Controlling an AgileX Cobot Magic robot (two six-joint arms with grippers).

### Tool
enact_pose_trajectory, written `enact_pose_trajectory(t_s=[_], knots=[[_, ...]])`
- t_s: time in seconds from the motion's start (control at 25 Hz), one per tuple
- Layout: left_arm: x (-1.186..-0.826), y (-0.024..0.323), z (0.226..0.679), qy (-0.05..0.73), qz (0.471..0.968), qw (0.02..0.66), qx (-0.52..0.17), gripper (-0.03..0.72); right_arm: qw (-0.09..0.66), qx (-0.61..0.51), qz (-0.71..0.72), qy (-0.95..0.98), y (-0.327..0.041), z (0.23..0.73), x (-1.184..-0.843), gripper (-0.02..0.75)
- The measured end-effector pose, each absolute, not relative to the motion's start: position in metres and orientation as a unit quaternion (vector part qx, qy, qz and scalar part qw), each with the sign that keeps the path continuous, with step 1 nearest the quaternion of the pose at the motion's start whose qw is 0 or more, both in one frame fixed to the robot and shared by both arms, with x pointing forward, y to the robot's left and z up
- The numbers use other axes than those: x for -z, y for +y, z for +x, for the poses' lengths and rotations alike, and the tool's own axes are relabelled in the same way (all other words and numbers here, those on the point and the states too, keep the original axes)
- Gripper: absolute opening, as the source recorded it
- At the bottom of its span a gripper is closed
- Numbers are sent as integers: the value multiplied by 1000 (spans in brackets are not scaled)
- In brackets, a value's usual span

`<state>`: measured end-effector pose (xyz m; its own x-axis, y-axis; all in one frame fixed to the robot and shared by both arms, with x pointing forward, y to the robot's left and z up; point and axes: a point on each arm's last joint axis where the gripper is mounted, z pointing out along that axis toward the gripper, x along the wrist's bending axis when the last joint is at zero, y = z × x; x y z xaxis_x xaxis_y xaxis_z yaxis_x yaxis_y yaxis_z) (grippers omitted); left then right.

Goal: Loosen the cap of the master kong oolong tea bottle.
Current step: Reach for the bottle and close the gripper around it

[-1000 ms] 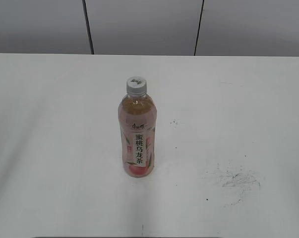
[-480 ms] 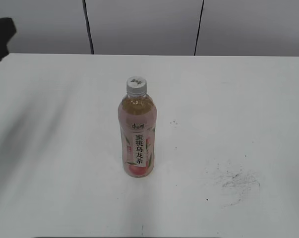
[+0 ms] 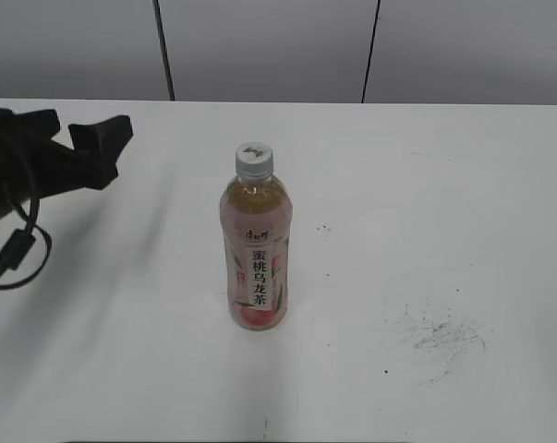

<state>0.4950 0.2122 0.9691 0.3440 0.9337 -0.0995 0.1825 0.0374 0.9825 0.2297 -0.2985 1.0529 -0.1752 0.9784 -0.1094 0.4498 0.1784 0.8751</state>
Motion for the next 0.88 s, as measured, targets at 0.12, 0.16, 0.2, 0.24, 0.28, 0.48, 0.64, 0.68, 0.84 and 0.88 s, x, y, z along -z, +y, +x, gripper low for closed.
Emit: enact_pose_trajectory(t_s=[0.12,0.16,0.2,0.24,0.28,0.48,0.64,0.68,0.84,0.88], knots=[[-951,213,484,457,591,577,-330,568,365,-362,529,675,-298,230,-1053,575],[-947,214,478,451,586,587,-330,568,365,-362,529,675,-298,230,-1053,575],[-944,215,473,443,585,594,-329,568,365,-362,529,675,-298,230,-1053,575],[-939,215,466,440,591,595,-322,568,365,-362,529,675,-298,230,-1053,575],[-934,215,459,434,604,592,-311,568,365,-362,529,675,-298,230,-1053,575],[-923,206,437,379,662,593,-258,568,365,-362,529,675,-298,230,-1053,575],[-923,200,431,342,683,600,-236,568,365,-362,529,675,-298,230,-1053,575],[-923,198,430,334,688,602,-231,568,365,-362,529,675,-298,230,-1053,575],[-923,190,423,278,715,610,-200,568,365,-362,529,675,-298,230,-1053,575],[-923,187,422,260,721,613,-193,568,365,-362,529,675,-298,230,-1053,575]])
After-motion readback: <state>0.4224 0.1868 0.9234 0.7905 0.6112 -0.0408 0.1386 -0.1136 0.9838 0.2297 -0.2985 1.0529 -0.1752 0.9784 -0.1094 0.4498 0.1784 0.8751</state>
